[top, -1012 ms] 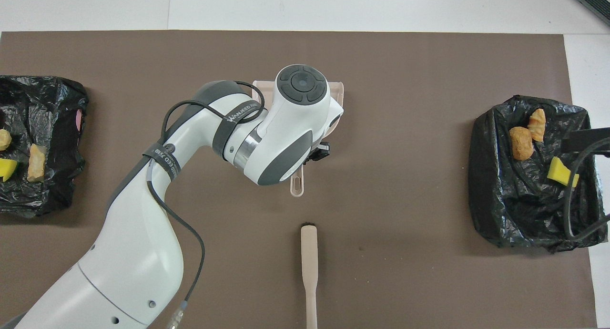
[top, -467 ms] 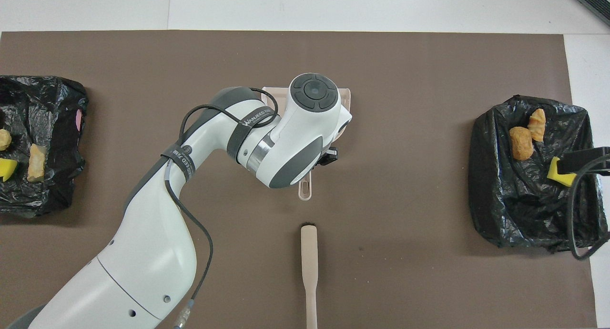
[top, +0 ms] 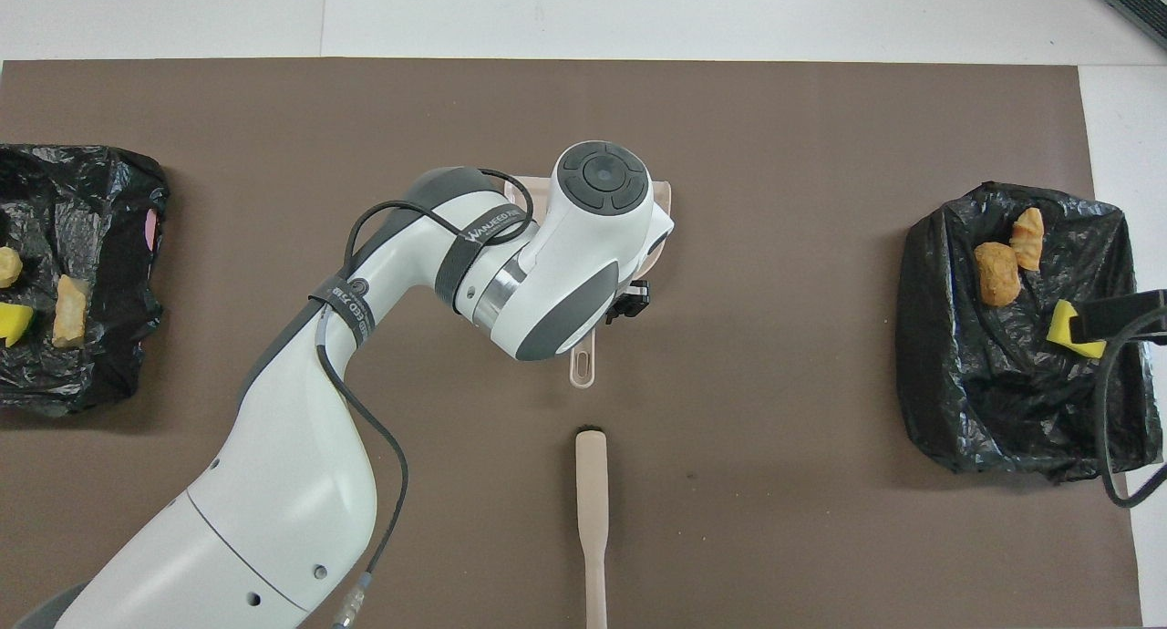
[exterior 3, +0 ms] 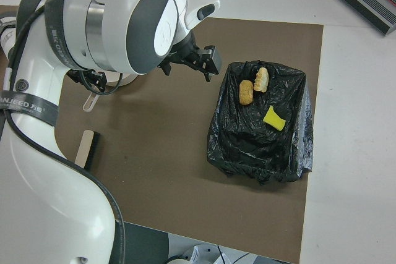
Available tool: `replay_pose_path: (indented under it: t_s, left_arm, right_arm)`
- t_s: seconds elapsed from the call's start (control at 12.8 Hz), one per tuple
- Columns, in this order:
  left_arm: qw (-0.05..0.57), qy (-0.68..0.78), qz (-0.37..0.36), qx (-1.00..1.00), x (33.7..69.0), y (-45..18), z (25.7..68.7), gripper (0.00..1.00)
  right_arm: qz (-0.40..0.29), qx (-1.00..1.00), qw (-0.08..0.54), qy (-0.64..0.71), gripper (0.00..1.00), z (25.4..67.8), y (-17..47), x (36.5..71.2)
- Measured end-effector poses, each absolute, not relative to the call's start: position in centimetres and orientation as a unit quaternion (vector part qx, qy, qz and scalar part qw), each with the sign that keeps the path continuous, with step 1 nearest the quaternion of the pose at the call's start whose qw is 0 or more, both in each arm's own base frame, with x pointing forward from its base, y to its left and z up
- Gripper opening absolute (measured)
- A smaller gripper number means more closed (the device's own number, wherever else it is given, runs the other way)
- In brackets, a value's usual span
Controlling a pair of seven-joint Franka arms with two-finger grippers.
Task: Sweep and dump trash in bin
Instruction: 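Set the dustpan down on the table center with the left gripper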
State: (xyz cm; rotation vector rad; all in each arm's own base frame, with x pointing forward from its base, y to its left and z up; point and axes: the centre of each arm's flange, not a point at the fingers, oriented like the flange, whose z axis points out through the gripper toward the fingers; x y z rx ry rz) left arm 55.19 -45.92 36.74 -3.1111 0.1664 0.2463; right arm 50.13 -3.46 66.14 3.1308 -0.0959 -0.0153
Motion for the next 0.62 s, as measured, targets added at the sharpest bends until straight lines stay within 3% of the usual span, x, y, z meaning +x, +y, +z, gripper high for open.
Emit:
replay_pose_path:
  t_s: [0.16,0.23,0.62]
  left_arm:
    - [0.005,0.051,0.072,-0.996,55.4,-45.8,37.5,0.95]
    - [0.004,0.049,0.062,-0.997,55.7,-45.4,38.7,1.00]
    - [0.043,0.045,0.021,-0.998,57.3,-38.0,45.1,1.00]
  right_arm:
    - [-0.003,1.000,0.006,-0.030,1.00,66.1,-3.5,50.2]
    - [0.003,1.000,0.009,-0.029,1.00,66.1,-3.5,50.5]
    - [0.004,1.000,0.011,-0.026,1.00,65.8,-3.2,50.8]
